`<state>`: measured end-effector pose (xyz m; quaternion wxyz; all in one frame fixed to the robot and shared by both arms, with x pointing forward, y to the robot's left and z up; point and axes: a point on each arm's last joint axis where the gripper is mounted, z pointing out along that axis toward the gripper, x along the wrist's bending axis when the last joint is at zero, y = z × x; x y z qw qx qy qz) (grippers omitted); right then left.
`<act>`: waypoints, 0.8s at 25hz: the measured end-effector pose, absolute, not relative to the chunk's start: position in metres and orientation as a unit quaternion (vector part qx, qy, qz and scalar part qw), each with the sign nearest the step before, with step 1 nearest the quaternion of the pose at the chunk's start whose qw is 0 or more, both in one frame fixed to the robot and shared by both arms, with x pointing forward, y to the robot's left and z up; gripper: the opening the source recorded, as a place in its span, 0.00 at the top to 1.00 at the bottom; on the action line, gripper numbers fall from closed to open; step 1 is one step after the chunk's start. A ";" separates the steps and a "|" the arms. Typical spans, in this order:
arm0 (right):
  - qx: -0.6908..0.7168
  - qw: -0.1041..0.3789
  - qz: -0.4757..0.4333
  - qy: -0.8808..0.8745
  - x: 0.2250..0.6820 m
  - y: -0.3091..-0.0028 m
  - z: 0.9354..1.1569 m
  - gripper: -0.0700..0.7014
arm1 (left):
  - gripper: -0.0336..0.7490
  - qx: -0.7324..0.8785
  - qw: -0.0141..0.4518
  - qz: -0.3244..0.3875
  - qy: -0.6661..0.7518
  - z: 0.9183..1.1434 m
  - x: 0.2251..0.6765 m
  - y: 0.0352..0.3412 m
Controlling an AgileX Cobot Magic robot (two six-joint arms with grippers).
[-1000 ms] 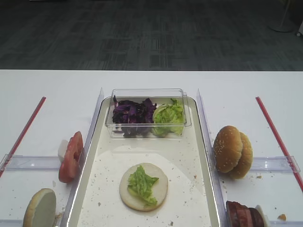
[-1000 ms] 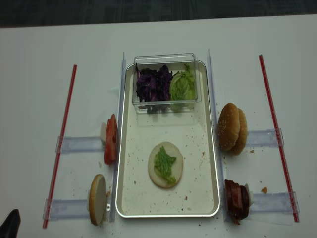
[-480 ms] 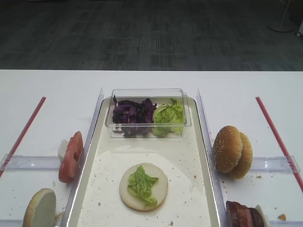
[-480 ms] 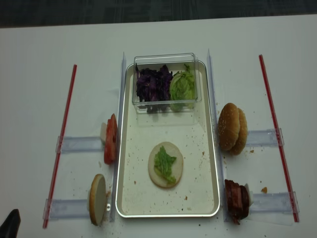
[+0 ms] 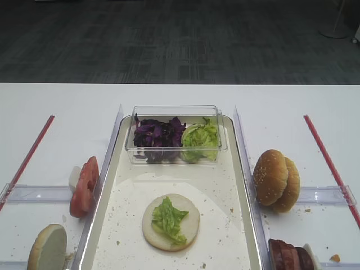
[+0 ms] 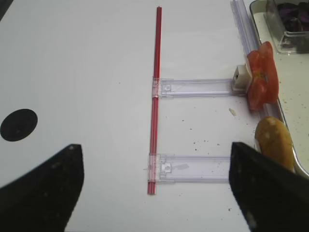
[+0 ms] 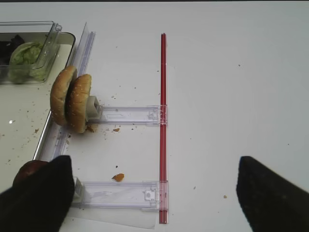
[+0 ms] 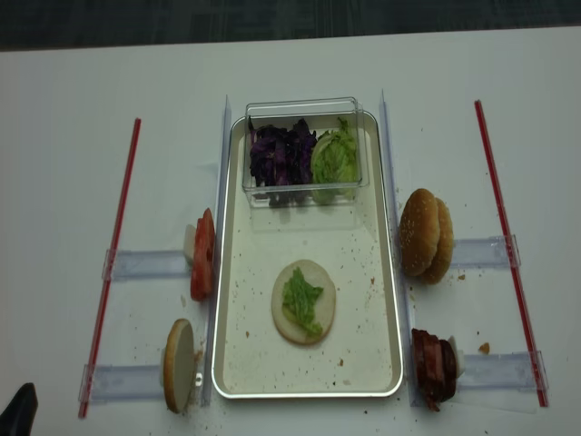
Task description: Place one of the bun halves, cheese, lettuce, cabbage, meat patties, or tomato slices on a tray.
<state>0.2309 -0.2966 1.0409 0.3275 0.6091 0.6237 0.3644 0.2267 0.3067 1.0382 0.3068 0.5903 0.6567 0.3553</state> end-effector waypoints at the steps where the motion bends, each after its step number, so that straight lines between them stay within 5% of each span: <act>1: 0.609 0.328 0.364 0.624 0.231 -0.297 1.041 0.01 | 0.24 0.590 0.307 0.355 0.657 1.038 0.227 0.307; 20: 0.609 0.328 0.364 0.624 0.231 -0.297 1.041 0.06 | 0.24 0.590 0.307 0.355 0.657 1.038 0.227 0.307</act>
